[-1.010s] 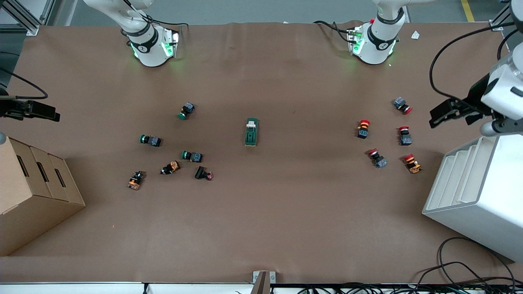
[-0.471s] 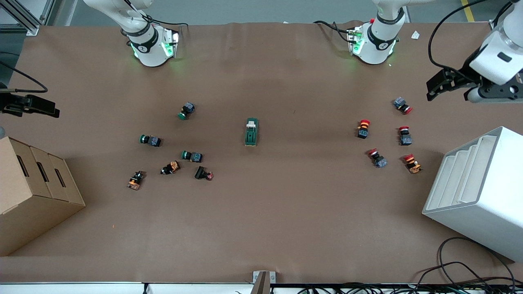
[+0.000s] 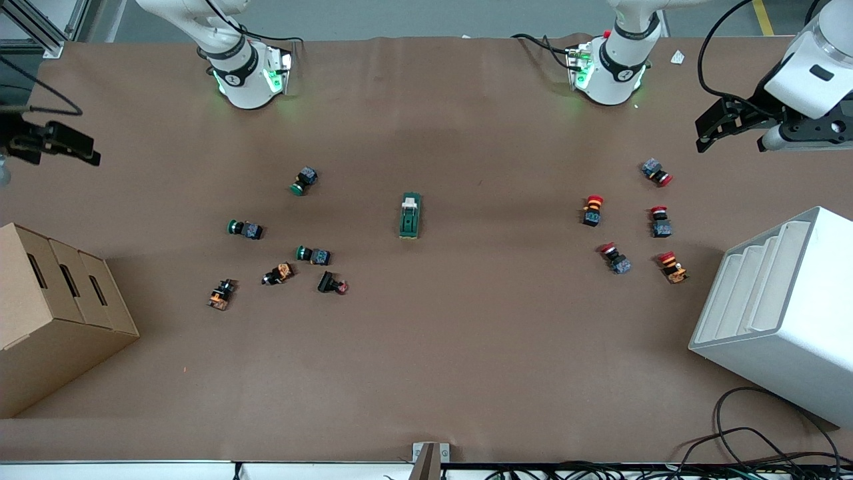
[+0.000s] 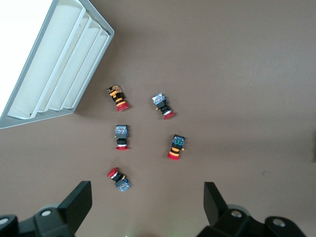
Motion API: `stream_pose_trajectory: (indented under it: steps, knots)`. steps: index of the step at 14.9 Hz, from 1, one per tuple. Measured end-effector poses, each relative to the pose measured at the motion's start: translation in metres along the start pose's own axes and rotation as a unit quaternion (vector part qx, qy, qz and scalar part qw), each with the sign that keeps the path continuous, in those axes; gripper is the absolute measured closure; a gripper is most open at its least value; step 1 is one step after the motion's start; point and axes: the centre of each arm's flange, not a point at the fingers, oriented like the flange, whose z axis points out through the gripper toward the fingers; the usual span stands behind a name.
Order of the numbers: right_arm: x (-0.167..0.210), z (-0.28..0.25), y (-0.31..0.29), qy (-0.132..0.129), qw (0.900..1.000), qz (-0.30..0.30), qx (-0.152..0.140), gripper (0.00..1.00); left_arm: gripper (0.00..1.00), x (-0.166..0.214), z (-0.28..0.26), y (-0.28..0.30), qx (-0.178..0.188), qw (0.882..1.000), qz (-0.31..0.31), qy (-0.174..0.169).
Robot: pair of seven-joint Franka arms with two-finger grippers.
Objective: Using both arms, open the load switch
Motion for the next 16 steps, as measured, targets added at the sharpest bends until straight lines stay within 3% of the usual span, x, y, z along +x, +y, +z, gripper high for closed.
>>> stream_pose_trajectory:
  steps: [4, 11, 16]
  knots:
    - [-0.020, -0.009, 0.001, 0.013, 1.000, 0.000, 0.001, 0.00, 0.00, 0.009, -0.001, -0.002, -0.003, 1.000, -0.001, 0.004]
    - [-0.023, -0.013, 0.002, 0.021, 1.000, 0.001, 0.002, 0.00, 0.00, 0.011, -0.003, -0.002, -0.003, 1.000, -0.001, -0.003]
    - [-0.023, -0.015, -0.002, 0.025, 1.000, -0.002, 0.018, 0.00, 0.00, 0.008, -0.014, -0.003, -0.003, 1.000, -0.001, -0.008]
